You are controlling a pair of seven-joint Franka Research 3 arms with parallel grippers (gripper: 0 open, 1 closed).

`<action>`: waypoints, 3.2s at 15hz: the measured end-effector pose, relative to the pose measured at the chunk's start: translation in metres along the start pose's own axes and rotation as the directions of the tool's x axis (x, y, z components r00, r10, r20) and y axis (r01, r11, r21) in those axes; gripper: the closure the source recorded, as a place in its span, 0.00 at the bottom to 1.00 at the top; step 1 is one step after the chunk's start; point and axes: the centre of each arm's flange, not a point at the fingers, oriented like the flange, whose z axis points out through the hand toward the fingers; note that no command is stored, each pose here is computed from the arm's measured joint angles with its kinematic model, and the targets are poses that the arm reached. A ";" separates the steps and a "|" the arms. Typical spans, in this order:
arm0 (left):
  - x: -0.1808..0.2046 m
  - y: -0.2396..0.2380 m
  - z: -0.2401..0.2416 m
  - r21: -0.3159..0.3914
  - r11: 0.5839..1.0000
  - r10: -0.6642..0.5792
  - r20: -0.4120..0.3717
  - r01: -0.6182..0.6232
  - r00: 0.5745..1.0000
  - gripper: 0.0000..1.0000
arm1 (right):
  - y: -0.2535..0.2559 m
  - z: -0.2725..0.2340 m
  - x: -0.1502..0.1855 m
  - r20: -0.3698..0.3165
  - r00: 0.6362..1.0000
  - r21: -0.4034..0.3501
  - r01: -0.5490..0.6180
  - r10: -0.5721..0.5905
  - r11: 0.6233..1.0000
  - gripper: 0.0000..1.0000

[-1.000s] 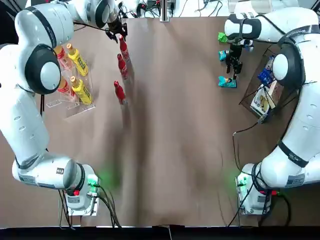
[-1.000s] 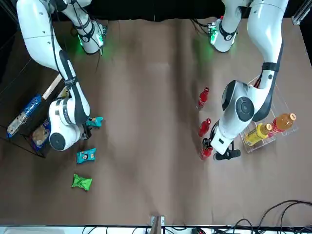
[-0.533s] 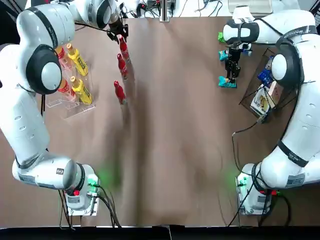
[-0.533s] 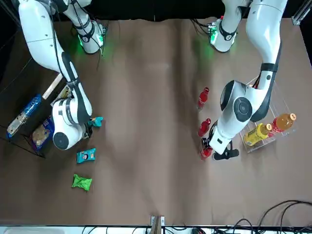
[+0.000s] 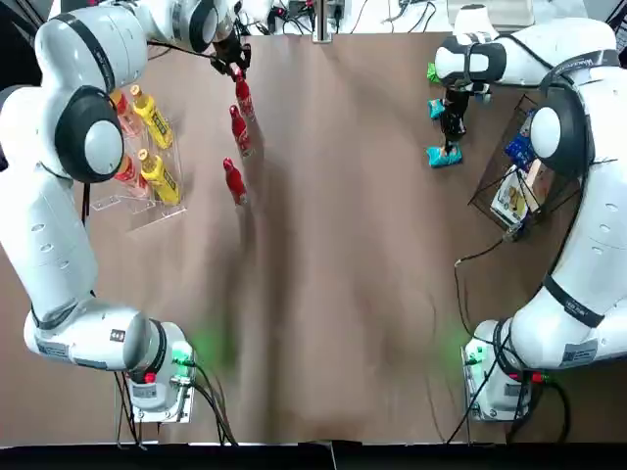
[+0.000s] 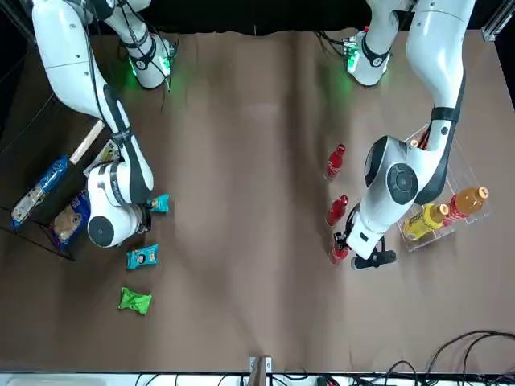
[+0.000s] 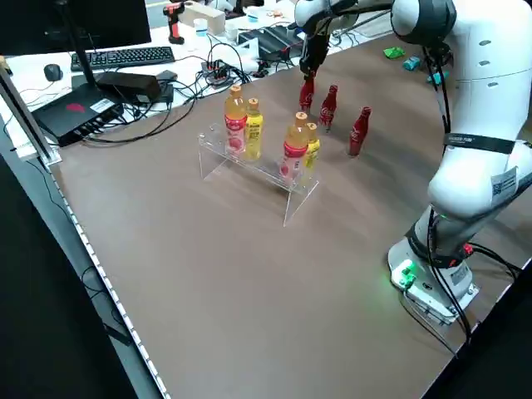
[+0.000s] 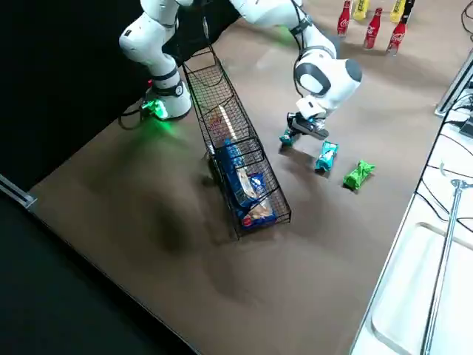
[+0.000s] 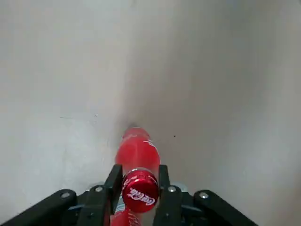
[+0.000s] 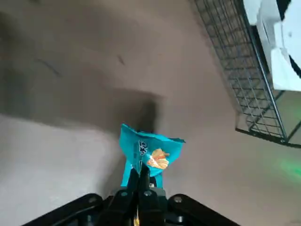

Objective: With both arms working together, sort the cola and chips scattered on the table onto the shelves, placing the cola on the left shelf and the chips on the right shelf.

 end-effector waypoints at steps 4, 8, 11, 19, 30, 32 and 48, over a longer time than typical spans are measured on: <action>0.002 -0.001 -0.001 0.005 1.000 -0.012 -0.005 0.012 1.000 0.68 | -0.004 -0.052 -0.021 -0.122 0.961 -0.033 0.246 -0.248 0.969 0.98; 0.005 -0.006 -0.004 0.016 1.000 -0.017 -0.004 0.017 1.000 0.68 | 0.027 -0.133 -0.030 -0.148 0.872 -0.088 0.458 -0.467 0.884 0.98; 0.010 -0.024 -0.031 0.099 0.995 -0.008 0.019 0.006 1.000 0.68 | 0.077 -0.200 -0.029 -0.162 0.789 -0.112 0.582 -0.593 0.805 0.98; 0.006 -0.151 -0.196 0.251 0.967 0.022 0.117 -0.051 0.993 0.68 | 0.236 -0.314 0.000 -0.135 0.672 -0.164 0.709 -0.728 0.685 0.98; -0.024 -0.255 -0.263 0.202 0.950 0.173 0.290 -0.237 0.941 0.68 | 0.313 -0.298 0.105 -0.075 0.755 -0.211 0.627 -0.652 0.750 0.98; -0.031 -0.269 -0.272 0.196 0.950 0.176 0.311 -0.244 0.934 0.68 | 0.314 -0.288 0.118 -0.069 0.766 -0.217 0.613 -0.639 0.759 0.98; -0.112 -0.357 -0.222 0.199 0.948 0.169 0.352 -0.250 0.920 0.68 | 0.266 -0.294 0.071 -0.089 0.696 -0.160 0.696 -0.713 0.700 0.52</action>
